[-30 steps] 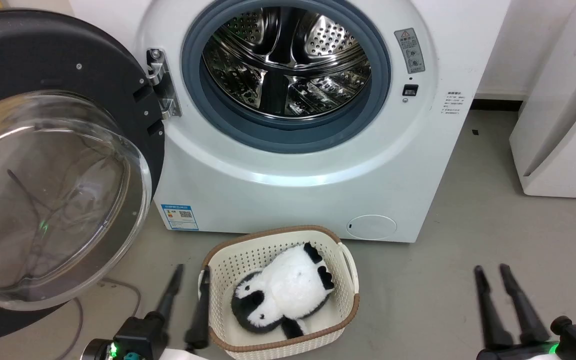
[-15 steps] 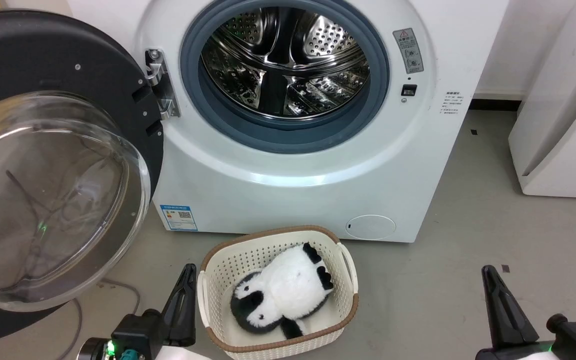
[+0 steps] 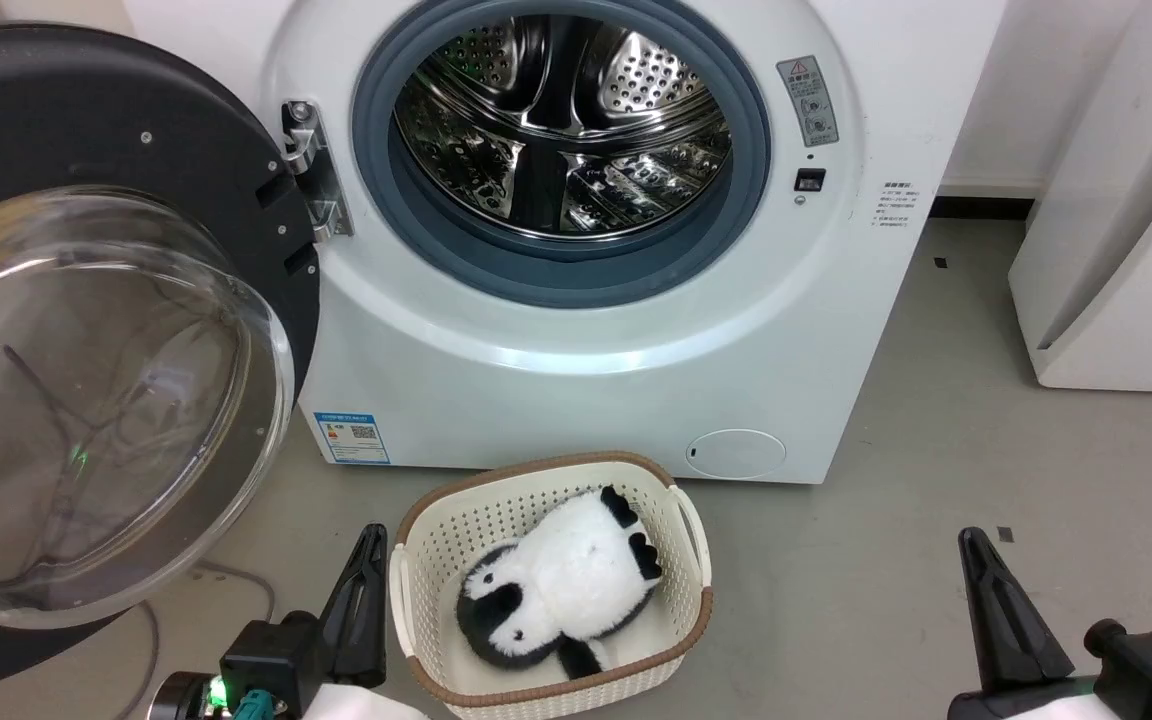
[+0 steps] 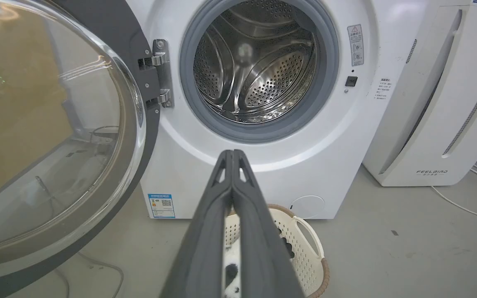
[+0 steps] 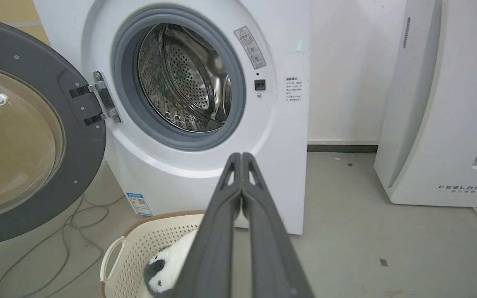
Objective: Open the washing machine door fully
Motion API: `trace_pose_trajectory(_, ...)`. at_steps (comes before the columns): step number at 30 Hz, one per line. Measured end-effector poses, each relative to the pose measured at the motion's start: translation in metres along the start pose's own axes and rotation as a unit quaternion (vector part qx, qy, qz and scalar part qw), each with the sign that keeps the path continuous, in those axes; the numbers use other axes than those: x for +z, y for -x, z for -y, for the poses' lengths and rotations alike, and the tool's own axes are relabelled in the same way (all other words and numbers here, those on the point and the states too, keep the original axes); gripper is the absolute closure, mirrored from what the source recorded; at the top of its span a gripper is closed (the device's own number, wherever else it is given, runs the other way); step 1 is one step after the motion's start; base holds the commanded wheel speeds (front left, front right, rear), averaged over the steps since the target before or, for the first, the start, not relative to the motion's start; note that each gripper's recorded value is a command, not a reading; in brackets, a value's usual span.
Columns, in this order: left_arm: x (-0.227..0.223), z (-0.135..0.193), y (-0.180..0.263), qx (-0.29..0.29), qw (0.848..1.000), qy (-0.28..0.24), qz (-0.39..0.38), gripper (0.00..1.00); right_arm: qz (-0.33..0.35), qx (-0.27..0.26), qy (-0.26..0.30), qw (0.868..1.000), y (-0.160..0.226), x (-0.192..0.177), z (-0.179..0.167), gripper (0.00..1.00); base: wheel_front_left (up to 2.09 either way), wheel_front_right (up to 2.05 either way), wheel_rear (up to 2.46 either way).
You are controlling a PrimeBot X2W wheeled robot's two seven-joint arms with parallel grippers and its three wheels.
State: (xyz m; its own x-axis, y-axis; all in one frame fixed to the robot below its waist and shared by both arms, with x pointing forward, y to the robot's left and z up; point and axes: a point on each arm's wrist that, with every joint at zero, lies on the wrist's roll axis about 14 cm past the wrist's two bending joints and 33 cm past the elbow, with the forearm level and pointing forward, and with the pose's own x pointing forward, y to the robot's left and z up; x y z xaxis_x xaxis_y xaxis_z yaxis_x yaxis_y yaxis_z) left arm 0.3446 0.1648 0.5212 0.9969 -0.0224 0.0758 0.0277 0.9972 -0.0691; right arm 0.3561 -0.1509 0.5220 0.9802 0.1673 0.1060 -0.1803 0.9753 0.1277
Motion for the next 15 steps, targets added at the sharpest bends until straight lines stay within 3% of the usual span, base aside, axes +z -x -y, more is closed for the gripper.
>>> trace_pose_trajectory(15,0.0001,-0.0027,-0.0036,0.000,1.000,-0.012,-0.006,1.00,-0.008,-0.002,0.014,1.000,-0.0025,0.0008,0.0011,1.00,0.00,0.00,0.00)
